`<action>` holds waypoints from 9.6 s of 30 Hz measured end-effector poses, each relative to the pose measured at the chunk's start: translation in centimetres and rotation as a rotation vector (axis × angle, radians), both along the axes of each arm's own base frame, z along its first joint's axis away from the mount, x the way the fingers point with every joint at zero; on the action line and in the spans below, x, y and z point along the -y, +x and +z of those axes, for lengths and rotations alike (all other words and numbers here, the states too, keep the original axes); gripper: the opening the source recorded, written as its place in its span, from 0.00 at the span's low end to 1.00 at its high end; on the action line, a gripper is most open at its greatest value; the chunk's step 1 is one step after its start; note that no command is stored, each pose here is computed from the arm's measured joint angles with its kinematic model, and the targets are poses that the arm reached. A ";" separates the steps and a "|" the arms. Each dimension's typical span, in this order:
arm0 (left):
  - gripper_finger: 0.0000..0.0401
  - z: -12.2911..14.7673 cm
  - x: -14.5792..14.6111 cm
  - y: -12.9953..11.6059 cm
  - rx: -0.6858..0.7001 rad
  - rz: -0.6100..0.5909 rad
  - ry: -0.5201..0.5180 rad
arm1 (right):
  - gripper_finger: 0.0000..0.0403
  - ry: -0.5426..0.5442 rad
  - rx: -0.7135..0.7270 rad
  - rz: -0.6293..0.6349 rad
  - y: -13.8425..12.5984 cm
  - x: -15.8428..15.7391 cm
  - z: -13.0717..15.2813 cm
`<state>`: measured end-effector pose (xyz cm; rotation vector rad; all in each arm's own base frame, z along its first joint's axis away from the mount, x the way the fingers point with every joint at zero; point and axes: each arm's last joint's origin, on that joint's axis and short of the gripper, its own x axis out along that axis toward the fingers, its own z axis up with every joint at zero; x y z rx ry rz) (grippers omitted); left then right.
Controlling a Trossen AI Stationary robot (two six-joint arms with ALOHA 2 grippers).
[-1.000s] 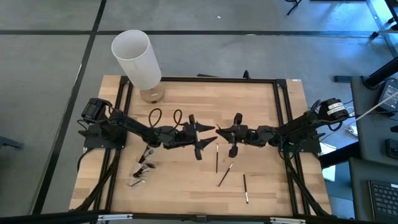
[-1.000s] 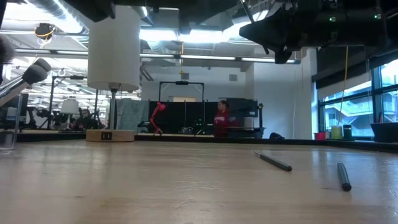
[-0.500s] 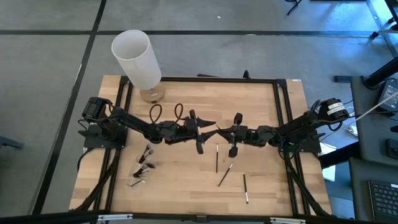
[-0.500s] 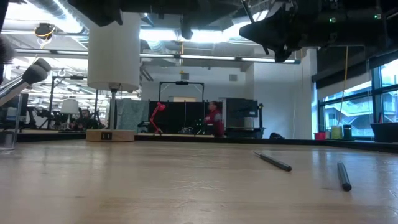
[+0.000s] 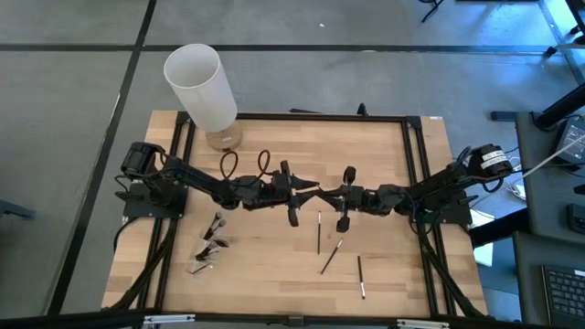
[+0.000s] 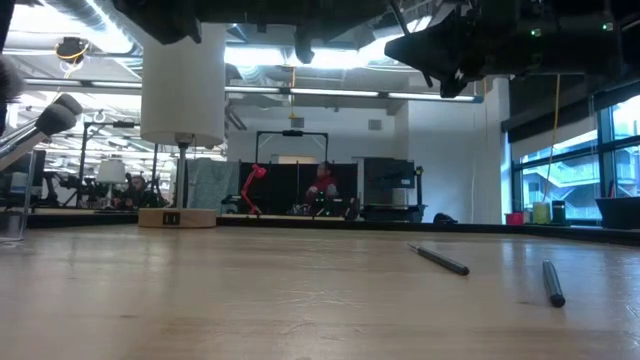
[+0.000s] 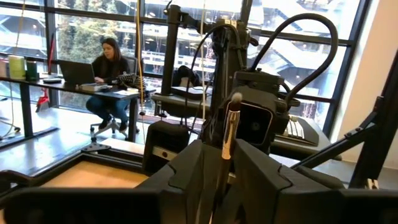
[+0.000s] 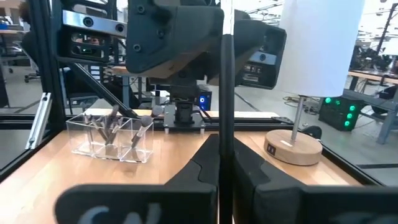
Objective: Put items in baskets/containers
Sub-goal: Put the black eyeshadow brush into the transparent organizer
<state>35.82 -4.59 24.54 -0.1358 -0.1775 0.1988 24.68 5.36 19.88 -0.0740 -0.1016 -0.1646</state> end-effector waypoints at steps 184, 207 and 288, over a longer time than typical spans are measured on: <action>0.27 -4.4 -1.5 16.1 -0.953 0.290 -0.680 | 0.40 0.259 -0.546 -0.782 -12.8 5.2 8.5; 0.26 -9.2 2.4 15.3 -1.071 0.449 -0.747 | 0.40 0.430 -0.448 -0.843 -16.9 6.1 8.2; 0.06 10.0 15.3 -5.7 -1.022 0.434 -0.080 | 0.40 0.462 -0.513 -0.779 -15.4 5.6 7.9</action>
